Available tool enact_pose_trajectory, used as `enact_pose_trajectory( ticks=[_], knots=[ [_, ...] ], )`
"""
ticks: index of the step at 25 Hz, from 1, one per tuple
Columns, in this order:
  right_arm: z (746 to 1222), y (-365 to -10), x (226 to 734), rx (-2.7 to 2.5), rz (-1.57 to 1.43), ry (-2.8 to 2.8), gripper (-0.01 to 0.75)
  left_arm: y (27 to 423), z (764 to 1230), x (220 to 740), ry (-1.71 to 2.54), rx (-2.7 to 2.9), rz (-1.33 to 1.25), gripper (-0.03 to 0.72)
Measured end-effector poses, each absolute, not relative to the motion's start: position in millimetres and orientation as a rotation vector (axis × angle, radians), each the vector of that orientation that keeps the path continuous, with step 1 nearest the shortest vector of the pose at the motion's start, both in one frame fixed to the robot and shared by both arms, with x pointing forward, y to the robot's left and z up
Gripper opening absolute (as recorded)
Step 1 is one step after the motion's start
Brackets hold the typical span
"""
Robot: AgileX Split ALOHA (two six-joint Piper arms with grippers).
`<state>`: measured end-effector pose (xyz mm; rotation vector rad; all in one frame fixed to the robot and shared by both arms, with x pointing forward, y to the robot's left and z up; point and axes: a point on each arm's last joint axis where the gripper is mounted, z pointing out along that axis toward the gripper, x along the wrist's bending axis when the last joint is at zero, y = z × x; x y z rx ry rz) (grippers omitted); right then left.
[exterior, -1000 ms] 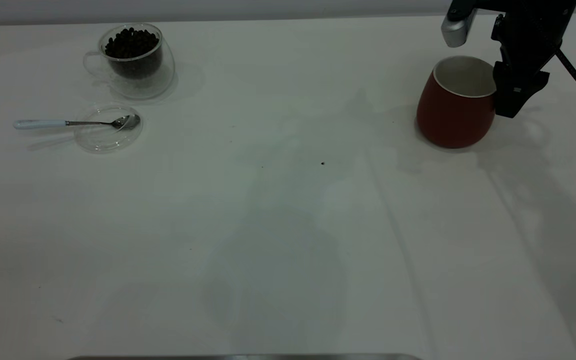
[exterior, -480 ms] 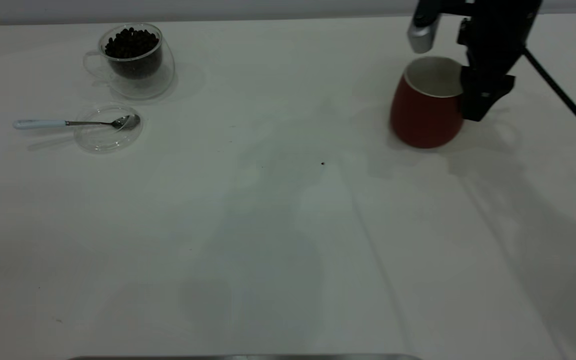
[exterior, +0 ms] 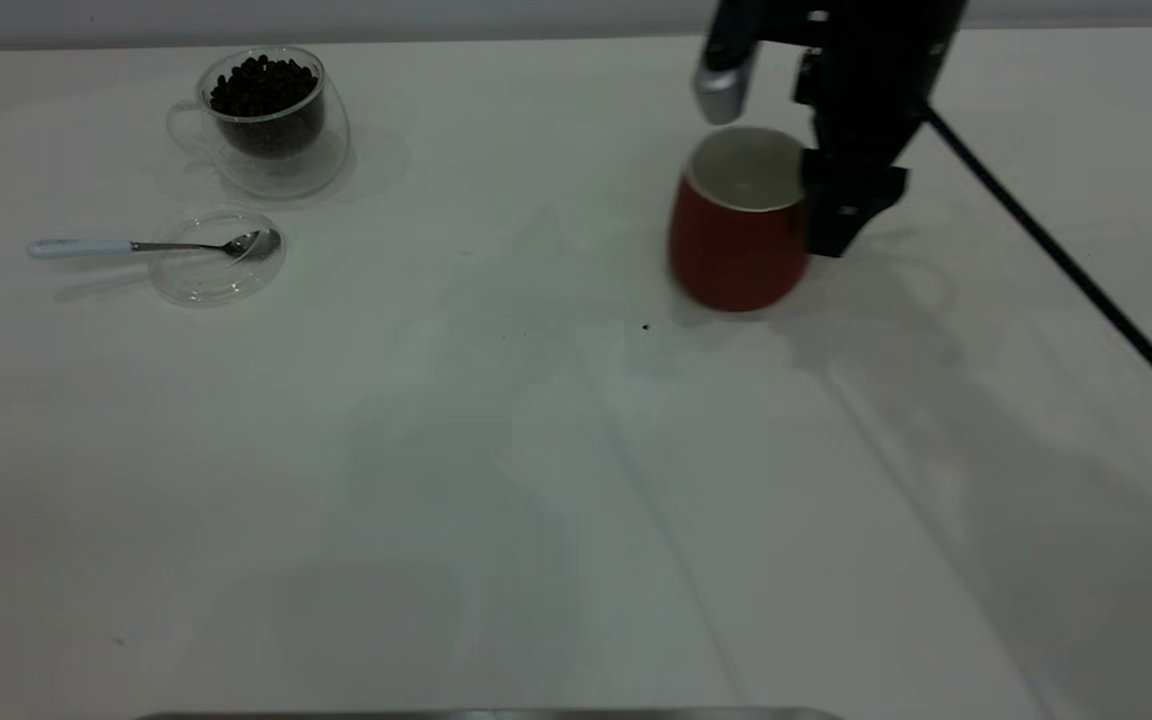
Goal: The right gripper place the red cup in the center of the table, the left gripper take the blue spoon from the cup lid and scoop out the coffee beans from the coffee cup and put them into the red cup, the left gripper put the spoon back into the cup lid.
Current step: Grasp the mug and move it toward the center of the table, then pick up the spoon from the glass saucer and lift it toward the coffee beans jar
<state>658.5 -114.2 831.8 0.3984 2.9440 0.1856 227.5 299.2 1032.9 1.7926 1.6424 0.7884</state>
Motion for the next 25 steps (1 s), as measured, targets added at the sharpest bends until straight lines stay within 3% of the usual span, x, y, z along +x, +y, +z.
enact_pose_trajectory(
  ticks=[7,13,19,25],
  knots=[
    [849,-76,647,0.337,0.3,2.9,0.542,299,1033,228,1.642,1.793,0.788,0.595],
    [885,-86,645,0.459,0.266,2.884,0.542,299,1033,228,1.642,1.793,0.788,0.595],
    [975,-118,631,0.696,0.159,2.804,0.544,299,1033,228,1.642,1.793,0.788,0.595],
    [1077,-148,583,0.932,0.151,2.7,0.544,299,1033,228,1.642,1.793,0.788,0.595]
  ],
)
